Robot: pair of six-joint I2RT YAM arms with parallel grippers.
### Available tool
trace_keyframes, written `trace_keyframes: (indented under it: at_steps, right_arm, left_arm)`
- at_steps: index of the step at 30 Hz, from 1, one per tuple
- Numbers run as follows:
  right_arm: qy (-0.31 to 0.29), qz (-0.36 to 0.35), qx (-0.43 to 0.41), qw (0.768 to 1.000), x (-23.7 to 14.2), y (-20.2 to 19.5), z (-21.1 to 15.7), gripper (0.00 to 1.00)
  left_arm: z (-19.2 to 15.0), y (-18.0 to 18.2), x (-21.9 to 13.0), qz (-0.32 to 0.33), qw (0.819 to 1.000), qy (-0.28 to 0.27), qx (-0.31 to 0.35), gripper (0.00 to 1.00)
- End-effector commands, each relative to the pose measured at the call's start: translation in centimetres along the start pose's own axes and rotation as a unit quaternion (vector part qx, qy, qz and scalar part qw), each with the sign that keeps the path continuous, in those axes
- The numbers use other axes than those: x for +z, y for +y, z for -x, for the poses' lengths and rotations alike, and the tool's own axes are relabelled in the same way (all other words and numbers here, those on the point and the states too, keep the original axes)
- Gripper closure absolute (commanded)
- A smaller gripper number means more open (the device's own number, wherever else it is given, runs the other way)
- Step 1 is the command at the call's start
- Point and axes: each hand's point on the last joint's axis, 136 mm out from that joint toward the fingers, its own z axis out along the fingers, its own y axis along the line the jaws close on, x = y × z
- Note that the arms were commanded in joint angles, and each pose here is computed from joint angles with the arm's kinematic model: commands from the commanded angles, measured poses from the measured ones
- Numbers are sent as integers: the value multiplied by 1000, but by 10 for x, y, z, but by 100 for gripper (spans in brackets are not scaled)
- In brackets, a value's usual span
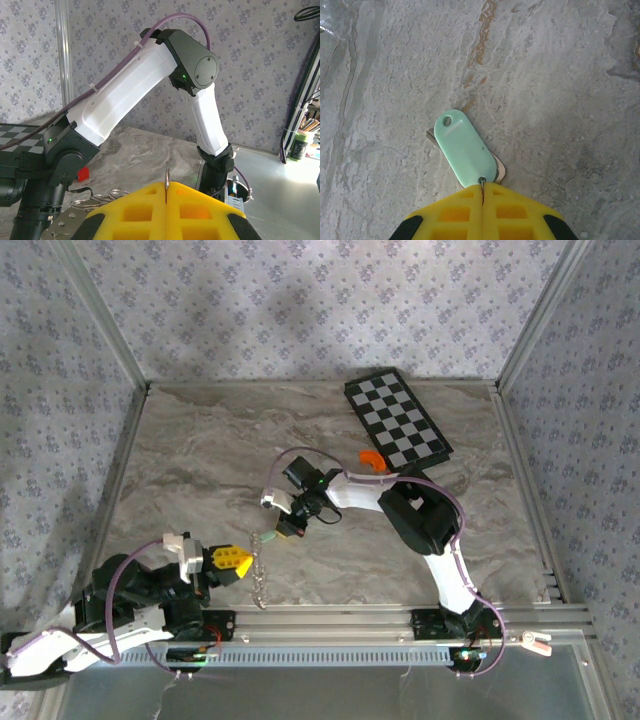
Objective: Put the keys on the keyring
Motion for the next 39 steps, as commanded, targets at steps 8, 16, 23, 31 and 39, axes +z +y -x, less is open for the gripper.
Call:
trace_keyframes:
  at_steps: [8,16,23,31,39]
  right_arm:
    - [30,-71,26,997,-32,5,-18,100]
    - [138,-156,110,972,-67,10,-84,100]
    - [197,-219,177,939,-89,24,-111,100]
    - [254,-218,207,919,-97,51,-139,100]
    - [295,-217,239,899,-99,68,-158,100]
  left_arm:
    - [16,3,-5,11,999,-36,2,100]
    - [12,11,-5,34,999,-30,3,100]
    - [8,16,-6,48,999,-26,3,100]
    - [5,14,-5,42,999,-23,-1,100]
    - [2,13,-3,36,999,-20,-4,100]
